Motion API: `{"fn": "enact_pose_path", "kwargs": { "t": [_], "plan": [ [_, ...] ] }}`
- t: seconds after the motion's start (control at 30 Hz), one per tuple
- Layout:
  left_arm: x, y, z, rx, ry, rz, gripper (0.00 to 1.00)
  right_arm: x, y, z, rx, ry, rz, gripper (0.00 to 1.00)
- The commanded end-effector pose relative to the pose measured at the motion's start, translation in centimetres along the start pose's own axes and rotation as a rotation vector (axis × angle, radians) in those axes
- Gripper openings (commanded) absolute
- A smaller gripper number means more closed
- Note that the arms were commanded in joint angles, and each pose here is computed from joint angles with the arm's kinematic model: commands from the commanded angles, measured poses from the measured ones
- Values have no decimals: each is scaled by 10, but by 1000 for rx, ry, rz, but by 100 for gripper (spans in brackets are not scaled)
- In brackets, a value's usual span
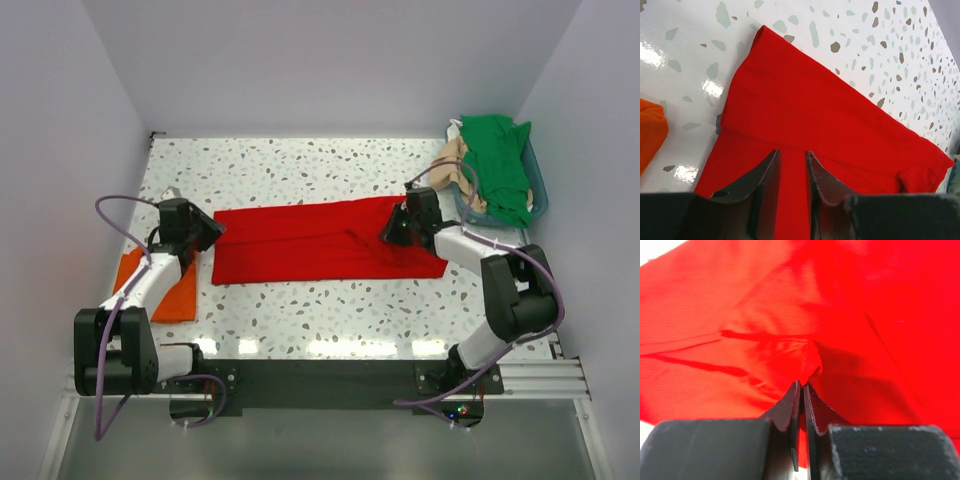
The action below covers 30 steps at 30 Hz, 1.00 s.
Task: Fold and stack the t-shirts
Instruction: Fold the tshirt
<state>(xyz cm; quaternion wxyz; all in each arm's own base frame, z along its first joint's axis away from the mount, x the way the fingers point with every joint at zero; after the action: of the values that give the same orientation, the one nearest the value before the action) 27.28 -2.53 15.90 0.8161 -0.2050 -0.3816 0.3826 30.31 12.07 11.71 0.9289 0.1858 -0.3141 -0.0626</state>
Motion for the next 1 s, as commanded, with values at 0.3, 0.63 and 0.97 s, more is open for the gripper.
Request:
{"fn": "enact_pose_path", "kwargs": {
  "t": [0.3, 0.63, 0.97],
  "plan": [
    [-3, 1, 2, -49, -6, -12, 30, 15, 62, 32, 293, -89, 174, 4],
    [-9, 3, 1, -66, 3, -9, 30, -20, 53, 15, 229, 39, 245, 9],
    [-15, 8, -2, -63, 13, 1, 33, -14, 40, 53, 40, -59, 210, 57]
  ]
}}
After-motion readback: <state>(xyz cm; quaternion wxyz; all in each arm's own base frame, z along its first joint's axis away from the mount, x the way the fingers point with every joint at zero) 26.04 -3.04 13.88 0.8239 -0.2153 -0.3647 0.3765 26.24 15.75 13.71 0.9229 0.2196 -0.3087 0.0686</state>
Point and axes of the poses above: each gripper's point midway between its finger pads, its own z axis back along the fingers, its own y axis along the line the jaws close on, x = y × z, the point moved 10 cm from there along z, back along the fingers, and after that the axes turned 6 degrees about z, right-handed, at the moved point
